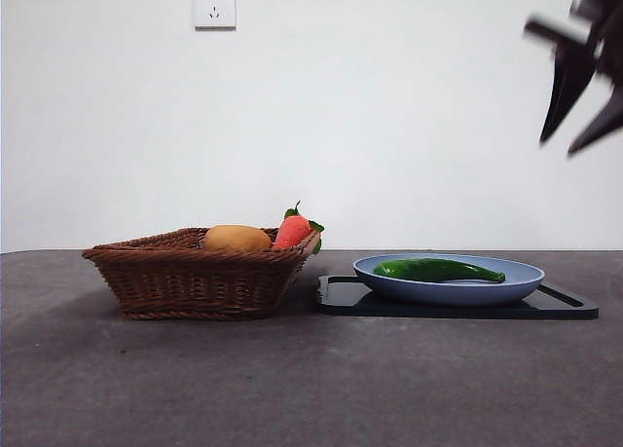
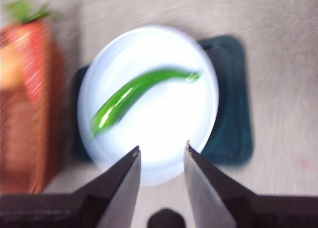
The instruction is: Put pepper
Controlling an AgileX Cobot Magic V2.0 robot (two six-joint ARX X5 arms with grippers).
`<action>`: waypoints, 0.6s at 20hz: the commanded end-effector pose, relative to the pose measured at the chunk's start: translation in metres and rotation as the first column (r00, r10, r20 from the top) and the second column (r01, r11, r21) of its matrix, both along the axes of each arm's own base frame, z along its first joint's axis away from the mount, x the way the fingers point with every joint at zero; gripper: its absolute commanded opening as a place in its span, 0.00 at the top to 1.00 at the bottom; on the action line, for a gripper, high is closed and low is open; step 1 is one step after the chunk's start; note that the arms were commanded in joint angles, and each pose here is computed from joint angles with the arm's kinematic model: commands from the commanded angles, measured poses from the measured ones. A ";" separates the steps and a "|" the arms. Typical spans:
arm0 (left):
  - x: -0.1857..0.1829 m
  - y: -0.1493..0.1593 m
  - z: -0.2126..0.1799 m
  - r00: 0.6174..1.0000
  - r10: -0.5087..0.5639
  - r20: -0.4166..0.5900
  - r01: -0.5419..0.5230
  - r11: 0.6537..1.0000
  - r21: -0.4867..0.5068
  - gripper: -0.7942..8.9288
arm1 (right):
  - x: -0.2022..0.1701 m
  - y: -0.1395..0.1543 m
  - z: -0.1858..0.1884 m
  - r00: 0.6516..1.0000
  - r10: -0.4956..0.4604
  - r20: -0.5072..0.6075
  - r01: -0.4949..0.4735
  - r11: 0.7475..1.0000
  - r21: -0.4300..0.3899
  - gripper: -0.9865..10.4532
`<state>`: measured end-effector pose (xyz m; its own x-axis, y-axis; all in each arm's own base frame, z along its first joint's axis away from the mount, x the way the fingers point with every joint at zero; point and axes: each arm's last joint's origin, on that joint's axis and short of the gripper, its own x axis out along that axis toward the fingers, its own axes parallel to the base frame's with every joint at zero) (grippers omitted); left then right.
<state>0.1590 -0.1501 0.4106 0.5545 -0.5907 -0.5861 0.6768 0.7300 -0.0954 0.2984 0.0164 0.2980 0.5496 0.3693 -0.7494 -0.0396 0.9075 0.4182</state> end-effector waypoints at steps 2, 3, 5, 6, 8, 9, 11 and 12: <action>0.000 -0.003 0.002 1.000 -0.012 0.002 0.012 1.000 0.005 0.64 | -0.059 0.014 0.045 0.986 0.151 0.066 -0.147 0.987 -0.065 0.78; 0.000 -0.003 0.002 1.000 -0.013 0.003 0.013 1.000 0.006 0.64 | -0.076 0.017 0.054 0.982 0.175 0.078 -0.169 0.983 -0.069 0.78; -0.001 -0.003 0.002 1.000 -0.025 0.013 0.024 1.000 0.018 0.64 | -0.111 0.023 0.069 0.969 0.225 0.105 -0.219 0.973 -0.072 0.78; -0.001 -0.003 0.002 1.000 -0.025 0.013 0.025 1.000 0.018 0.64 | -0.128 0.025 0.075 0.961 0.251 0.118 -0.244 0.967 -0.074 0.78; -0.001 -0.003 0.002 1.000 -0.026 0.013 0.026 1.000 0.018 0.64 | -0.156 0.026 0.083 0.946 0.289 0.146 -0.281 0.957 -0.076 0.78; 0.000 -0.003 0.002 1.000 -0.027 0.012 0.027 0.999 0.018 0.64 | -0.166 0.026 0.086 0.941 0.301 0.154 -0.293 0.953 -0.077 0.78; -0.001 -0.003 0.002 1.000 -0.028 0.011 0.028 0.999 0.017 0.67 | -0.180 0.024 0.089 0.933 0.315 0.174 -0.305 0.949 -0.078 0.78; -0.001 -0.003 0.002 1.000 -0.028 0.011 0.028 0.999 0.018 0.74 | -0.185 0.023 0.090 0.929 0.321 0.182 -0.310 0.947 -0.084 0.81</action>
